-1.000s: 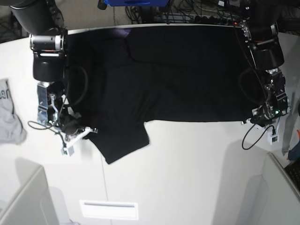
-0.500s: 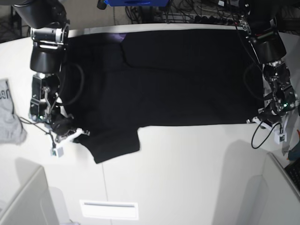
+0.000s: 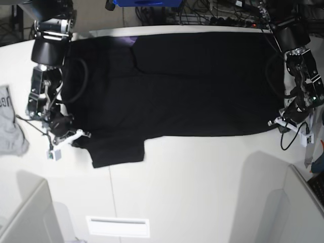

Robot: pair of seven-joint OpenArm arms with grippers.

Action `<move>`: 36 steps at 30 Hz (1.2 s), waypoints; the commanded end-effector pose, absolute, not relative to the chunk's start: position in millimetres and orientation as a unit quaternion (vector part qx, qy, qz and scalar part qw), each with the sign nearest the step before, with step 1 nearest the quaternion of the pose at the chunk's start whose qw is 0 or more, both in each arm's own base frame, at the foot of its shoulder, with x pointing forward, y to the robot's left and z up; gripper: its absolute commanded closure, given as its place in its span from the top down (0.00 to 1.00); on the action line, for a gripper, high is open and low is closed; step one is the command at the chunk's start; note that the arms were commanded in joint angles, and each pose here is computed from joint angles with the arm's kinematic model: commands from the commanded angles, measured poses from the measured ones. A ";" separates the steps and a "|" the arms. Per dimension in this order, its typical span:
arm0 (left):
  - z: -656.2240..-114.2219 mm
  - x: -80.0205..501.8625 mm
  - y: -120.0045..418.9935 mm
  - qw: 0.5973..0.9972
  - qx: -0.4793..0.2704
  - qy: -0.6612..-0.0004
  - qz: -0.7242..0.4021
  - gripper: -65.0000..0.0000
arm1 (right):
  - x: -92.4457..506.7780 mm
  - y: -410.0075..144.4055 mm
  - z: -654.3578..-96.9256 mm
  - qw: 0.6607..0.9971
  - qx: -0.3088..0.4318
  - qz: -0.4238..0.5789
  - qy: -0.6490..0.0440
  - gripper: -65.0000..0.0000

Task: Fold the T-shirt properly
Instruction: 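Fold the hem over toward the shoulders with both grippers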

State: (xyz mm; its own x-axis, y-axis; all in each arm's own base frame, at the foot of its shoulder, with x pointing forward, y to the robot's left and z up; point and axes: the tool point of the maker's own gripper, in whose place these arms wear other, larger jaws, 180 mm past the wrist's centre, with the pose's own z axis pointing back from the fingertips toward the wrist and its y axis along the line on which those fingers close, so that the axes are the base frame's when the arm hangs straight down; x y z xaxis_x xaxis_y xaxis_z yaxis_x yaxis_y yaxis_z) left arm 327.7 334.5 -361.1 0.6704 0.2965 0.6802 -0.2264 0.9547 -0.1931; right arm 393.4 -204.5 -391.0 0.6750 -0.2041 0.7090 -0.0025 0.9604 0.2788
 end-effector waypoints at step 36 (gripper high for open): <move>-362.7 200.0 328.0 0.963 -0.007 -0.264 0.049 0.00 | 215.1 -243.5 -347.6 0.919 0.046 -0.097 -0.379 0.00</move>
State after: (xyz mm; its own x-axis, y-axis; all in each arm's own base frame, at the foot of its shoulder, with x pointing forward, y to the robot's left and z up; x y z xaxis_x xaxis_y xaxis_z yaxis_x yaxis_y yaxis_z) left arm 191.9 323.7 -374.8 0.8742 0.1184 0.4709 -0.1030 0.9930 -0.0585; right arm 207.8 -239.4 -359.9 0.7265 -0.2335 0.6463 0.1595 0.9721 0.1718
